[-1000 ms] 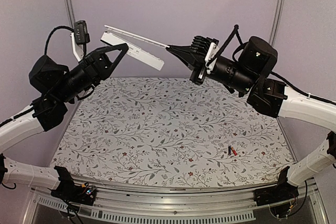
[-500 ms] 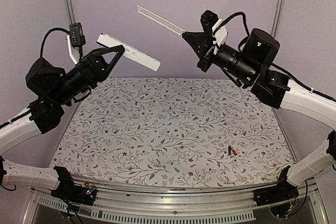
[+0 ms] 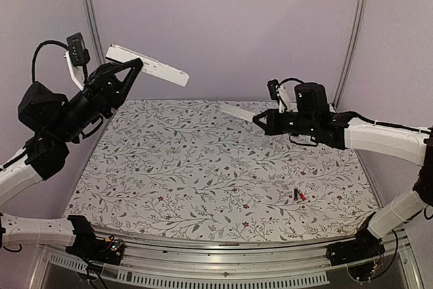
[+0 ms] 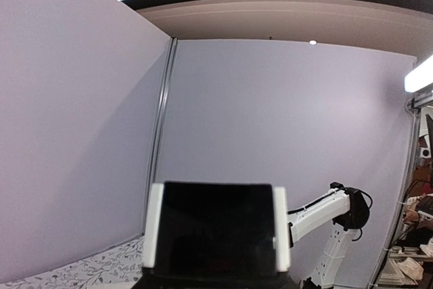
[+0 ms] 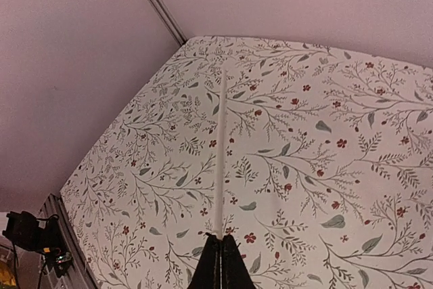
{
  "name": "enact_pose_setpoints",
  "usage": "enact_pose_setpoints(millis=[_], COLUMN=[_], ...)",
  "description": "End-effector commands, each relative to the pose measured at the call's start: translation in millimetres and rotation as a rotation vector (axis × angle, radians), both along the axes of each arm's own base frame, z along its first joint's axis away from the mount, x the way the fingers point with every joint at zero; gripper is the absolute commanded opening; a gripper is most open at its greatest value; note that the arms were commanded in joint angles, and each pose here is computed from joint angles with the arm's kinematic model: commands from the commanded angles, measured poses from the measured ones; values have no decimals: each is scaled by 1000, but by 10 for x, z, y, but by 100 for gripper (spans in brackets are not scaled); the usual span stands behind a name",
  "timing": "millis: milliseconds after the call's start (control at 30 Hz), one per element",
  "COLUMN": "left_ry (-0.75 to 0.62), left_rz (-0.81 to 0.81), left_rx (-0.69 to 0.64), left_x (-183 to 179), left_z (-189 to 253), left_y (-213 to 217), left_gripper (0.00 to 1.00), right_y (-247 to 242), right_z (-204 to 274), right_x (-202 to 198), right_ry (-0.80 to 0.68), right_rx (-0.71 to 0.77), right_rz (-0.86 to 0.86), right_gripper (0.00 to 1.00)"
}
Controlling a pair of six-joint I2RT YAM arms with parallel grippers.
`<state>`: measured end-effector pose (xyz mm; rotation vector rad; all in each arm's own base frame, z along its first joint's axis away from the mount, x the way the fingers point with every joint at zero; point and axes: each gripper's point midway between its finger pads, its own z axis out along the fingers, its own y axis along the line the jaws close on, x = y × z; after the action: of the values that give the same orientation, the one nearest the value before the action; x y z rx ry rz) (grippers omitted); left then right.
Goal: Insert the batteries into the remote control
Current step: Place the battery cover at the center of the board.
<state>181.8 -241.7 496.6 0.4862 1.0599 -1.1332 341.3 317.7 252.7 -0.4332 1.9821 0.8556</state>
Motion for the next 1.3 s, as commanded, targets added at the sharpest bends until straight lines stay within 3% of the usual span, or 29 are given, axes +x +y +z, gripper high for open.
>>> enact_pose_setpoints(millis=[0, 267, 667, 733, 900, 1100, 1200, 1267], left_ry=[11, 2, -4, -3, -5, -9, -12, -16], left_rz=[44, 46, 45, 46, 50, 48, 44, 43], left_rx=[30, 37, 41, 43, 47, 53, 71, 90], left_x=[80, 78, 69, 69, 73, 70, 70, 74], left_z=[-115, -120, -116, -120, -124, -133, -177, -213], left_y=[19, 13, 13, 15, 16, 10, -13, -37], left_gripper=[0, 0, 0, 0, 0, 0, 0, 0], right_y=[68, -2, -230, -261, -336, -414, -376, -292], right_z=[-563, -1323, -1908, -1966, -2038, -1998, -1714, -1321], right_x=[-226, -476, -548, -540, -521, -466, -358, -292], right_ry=[321, 554, 692, 699, 705, 682, 589, 456], right_rx=[109, 106, 85, 71, 44, 1, -5, -4], right_rz=[31, 30, -25, -44, -81, -111, -83, -25], right_gripper=[0, 0, 0, 7, 20, 24, 29, 38])
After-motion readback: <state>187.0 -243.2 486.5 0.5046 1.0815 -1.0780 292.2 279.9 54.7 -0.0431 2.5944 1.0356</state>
